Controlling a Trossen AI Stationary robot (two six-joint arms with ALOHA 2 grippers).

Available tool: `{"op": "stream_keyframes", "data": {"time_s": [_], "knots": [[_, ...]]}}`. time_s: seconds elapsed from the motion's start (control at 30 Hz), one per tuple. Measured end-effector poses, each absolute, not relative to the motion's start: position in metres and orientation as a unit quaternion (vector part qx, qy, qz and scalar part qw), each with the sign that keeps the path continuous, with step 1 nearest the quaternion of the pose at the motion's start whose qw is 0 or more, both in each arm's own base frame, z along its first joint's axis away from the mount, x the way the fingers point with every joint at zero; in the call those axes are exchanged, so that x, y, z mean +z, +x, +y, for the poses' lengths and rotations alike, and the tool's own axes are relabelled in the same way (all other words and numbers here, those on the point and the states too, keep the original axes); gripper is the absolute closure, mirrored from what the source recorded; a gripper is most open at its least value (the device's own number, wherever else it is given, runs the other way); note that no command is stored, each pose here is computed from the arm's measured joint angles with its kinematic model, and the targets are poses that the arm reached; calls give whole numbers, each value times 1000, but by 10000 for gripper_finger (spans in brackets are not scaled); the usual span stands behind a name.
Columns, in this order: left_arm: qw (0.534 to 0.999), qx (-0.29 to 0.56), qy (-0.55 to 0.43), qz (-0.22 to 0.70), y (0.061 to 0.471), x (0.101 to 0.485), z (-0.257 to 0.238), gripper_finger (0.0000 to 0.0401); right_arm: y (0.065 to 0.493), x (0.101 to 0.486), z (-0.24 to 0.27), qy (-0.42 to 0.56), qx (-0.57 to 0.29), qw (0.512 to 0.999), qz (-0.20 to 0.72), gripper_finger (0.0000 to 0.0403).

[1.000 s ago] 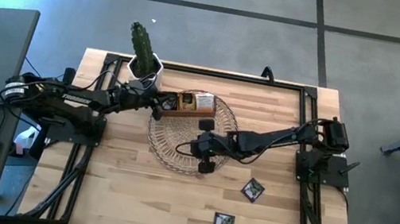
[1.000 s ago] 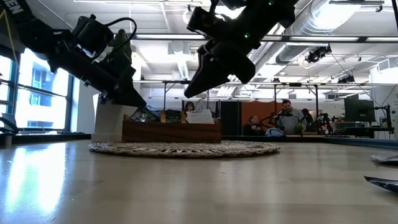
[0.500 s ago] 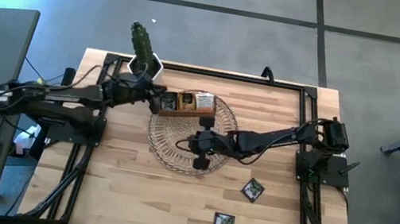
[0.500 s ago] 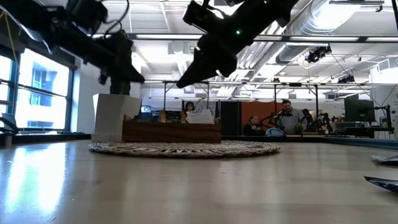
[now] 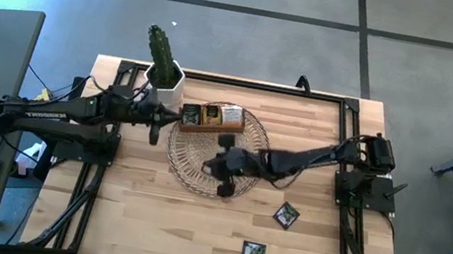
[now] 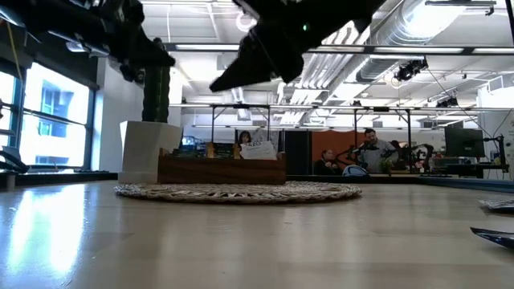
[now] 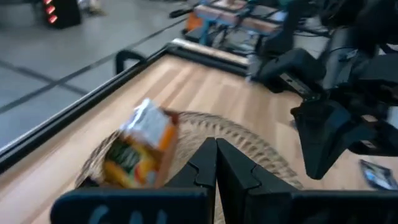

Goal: Pick & Place Tea
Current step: Put the black tea bag into the left section of the wooden organizer

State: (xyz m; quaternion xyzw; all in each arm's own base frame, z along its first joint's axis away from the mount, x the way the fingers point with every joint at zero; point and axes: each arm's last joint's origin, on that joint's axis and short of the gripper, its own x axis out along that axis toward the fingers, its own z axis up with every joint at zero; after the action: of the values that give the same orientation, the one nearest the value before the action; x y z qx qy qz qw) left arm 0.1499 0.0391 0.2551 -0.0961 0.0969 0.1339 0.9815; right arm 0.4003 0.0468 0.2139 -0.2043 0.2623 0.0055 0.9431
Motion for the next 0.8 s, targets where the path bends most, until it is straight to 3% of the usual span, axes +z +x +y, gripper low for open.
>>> {"op": "stream_keyframes", "data": {"time_s": [0.17,0.5,0.67,0.8], "knots": [[989,93,-84,78,157,259,28,400,392,214,78,-239,-60,930,271,401],[987,68,-93,110,173,248,20,401,360,197,146,-225,85,908,344,401],[987,72,-112,89,176,251,21,401,349,189,151,-131,63,903,405,395],[987,63,-130,64,177,255,21,401,339,181,148,-100,91,869,476,377]]}}
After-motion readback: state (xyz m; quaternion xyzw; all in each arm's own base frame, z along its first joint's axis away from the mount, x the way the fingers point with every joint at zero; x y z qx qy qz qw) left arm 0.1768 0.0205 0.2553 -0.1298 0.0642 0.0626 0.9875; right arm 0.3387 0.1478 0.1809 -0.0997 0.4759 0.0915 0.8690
